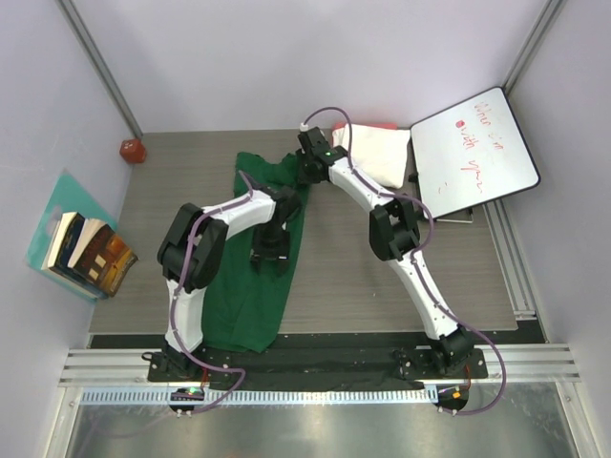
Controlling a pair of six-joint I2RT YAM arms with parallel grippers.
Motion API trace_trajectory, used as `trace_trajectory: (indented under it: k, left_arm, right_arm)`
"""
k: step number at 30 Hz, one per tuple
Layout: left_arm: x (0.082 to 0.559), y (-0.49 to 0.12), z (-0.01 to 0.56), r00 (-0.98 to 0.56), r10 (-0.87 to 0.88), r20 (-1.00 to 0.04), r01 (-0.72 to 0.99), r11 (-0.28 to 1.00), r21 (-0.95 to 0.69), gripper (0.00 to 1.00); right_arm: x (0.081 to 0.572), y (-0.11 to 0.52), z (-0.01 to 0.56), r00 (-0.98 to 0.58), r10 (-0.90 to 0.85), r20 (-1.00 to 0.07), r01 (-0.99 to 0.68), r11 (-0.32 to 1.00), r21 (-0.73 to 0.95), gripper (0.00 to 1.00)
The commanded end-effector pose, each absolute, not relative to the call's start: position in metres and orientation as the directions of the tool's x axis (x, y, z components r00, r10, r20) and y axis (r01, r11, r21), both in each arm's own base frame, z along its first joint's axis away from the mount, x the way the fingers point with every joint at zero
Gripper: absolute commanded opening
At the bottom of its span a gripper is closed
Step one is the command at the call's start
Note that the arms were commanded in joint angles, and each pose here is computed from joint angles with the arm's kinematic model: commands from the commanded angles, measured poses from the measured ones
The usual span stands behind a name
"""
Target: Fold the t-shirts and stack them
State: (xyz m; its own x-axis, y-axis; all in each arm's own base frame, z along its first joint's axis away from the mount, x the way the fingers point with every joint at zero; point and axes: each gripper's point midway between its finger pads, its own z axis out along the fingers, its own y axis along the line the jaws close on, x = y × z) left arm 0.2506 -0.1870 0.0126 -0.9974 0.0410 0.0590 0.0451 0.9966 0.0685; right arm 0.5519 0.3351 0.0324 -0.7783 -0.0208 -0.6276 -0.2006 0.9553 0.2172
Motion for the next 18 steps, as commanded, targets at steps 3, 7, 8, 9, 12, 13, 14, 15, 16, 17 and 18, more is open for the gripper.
trace_trajectory:
  k: [3, 7, 8, 9, 12, 13, 14, 15, 16, 17, 18]
  left_arm:
    - [0.265, -0.208, -0.028, -0.996, 0.041, 0.083, 0.046, 0.997, 0.061, 0.58]
    - [0.275, -0.216, -0.023, -0.997, 0.026, 0.072, 0.030, 0.998, 0.054, 0.59]
    - [0.280, -0.220, -0.022, -0.998, 0.024, 0.063, 0.027, 0.998, 0.049, 0.59]
    - [0.280, -0.221, -0.020, -0.998, 0.022, 0.066, 0.025, 0.999, 0.047, 0.59]
    - [0.286, -0.224, -0.014, -0.999, 0.014, 0.051, 0.015, 0.999, 0.037, 0.61]
    - [0.287, -0.226, -0.012, -0.999, 0.009, 0.040, 0.010, 0.999, 0.031, 0.61]
    - [0.289, -0.227, -0.009, -1.000, 0.005, 0.030, 0.006, 1.000, 0.024, 0.63]
    - [0.292, -0.229, -0.001, -1.000, 0.002, 0.009, 0.002, 1.000, 0.010, 0.64]
    - [0.293, -0.231, 0.004, -1.000, -0.003, -0.004, -0.003, 1.000, 0.001, 0.64]
    - [0.298, -0.233, 0.013, -1.000, -0.006, -0.027, -0.005, 1.000, -0.015, 0.65]
    - [0.301, -0.235, 0.024, -0.999, -0.008, -0.052, -0.006, 0.999, -0.032, 0.66]
  right_arm:
    - [0.578, 0.289, 0.006, -0.784, -0.005, -0.620, -0.150, 0.972, 0.181, 0.38]
    - [0.595, 0.279, 0.029, -0.749, 0.030, -0.662, -0.139, 0.970, 0.201, 0.45]
    - [0.597, 0.281, 0.034, -0.744, 0.038, -0.668, -0.146, 0.965, 0.217, 0.46]
    - [0.599, 0.280, 0.042, -0.736, 0.046, -0.675, -0.146, 0.963, 0.225, 0.46]
    - [0.599, 0.281, 0.060, -0.722, 0.056, -0.689, -0.154, 0.959, 0.239, 0.46]
    - [0.597, 0.280, 0.069, -0.719, 0.059, -0.693, -0.156, 0.958, 0.243, 0.46]
    - [0.597, 0.280, 0.076, -0.712, 0.063, -0.699, -0.158, 0.956, 0.248, 0.46]
    - [0.595, 0.280, 0.081, -0.710, 0.064, -0.701, -0.162, 0.954, 0.252, 0.46]
    - [0.592, 0.279, 0.095, -0.702, 0.070, -0.709, -0.165, 0.952, 0.257, 0.46]
    - [0.591, 0.279, 0.102, -0.697, 0.073, -0.713, -0.166, 0.951, 0.260, 0.46]
    - [0.583, 0.284, 0.103, -0.715, 0.071, -0.696, -0.189, 0.938, 0.290, 0.46]
